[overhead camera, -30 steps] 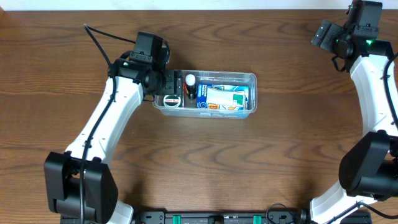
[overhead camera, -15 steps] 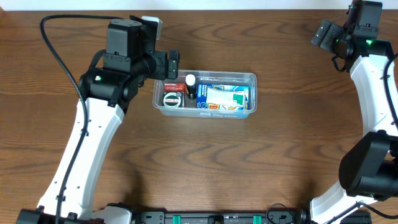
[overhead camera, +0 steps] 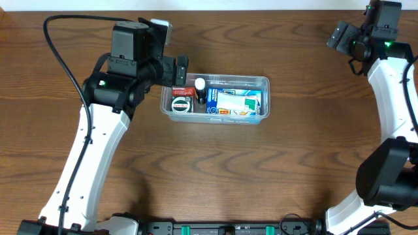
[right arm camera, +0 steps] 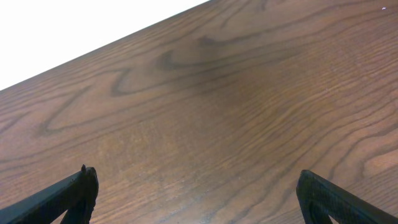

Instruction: Pack container

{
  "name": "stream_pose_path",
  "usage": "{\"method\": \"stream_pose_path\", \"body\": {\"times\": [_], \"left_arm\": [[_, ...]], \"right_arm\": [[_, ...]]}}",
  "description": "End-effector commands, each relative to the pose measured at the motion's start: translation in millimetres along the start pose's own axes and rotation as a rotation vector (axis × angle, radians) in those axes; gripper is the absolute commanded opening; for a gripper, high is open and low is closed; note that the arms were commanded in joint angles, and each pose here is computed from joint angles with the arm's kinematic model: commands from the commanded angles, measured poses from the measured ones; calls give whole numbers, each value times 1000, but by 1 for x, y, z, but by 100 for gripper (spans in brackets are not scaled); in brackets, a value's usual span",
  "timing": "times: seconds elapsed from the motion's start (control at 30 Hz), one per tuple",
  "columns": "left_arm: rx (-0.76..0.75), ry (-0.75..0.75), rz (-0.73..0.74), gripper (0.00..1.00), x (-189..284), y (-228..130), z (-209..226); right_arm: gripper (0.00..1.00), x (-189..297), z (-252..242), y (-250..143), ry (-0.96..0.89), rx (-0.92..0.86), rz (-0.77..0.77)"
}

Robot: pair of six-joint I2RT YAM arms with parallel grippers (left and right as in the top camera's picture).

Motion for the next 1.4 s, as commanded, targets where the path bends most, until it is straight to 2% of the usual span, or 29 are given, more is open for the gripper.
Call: {"method": "stream_pose_path", "body": {"times": [0.0,0.2,0.37,0.6,0.73,0.87,1.23,1.37], "left_arm": [[-12,15,14,98,5,-1,2],[3,66,49,98,30,-13,9],[23,130,-2,98,86,-24,17],[10,159,-248,98,184,-54,6],[9,191,-415,98,216,-78,6],[15,215,-537,98,214,-99,10],[-11,226,-875,98,148,-126,26],[56,246,-947,98,135,-133,38]], "right_arm": [[99,-1,-1,0,-1,-1,1],[99,-1,-1,0,-1,-1,0],[99,-1,-1,0,-1,-1,0],[99,-1,-1,0,-1,-1,0],[99,-1,-1,0,-1,-1,1],[99,-1,-1,0,-1,-1,1],[99,-1,-1,0,-1,-1,1],[99,-1,-1,0,-2,-1,1]]}}
Point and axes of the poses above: each gripper's point midway between its finger pads, its own x axis back along the fingers, its own z axis along the line the jaws close on, y = z × x, the point moved 6 cm from there along x, back along the fingers
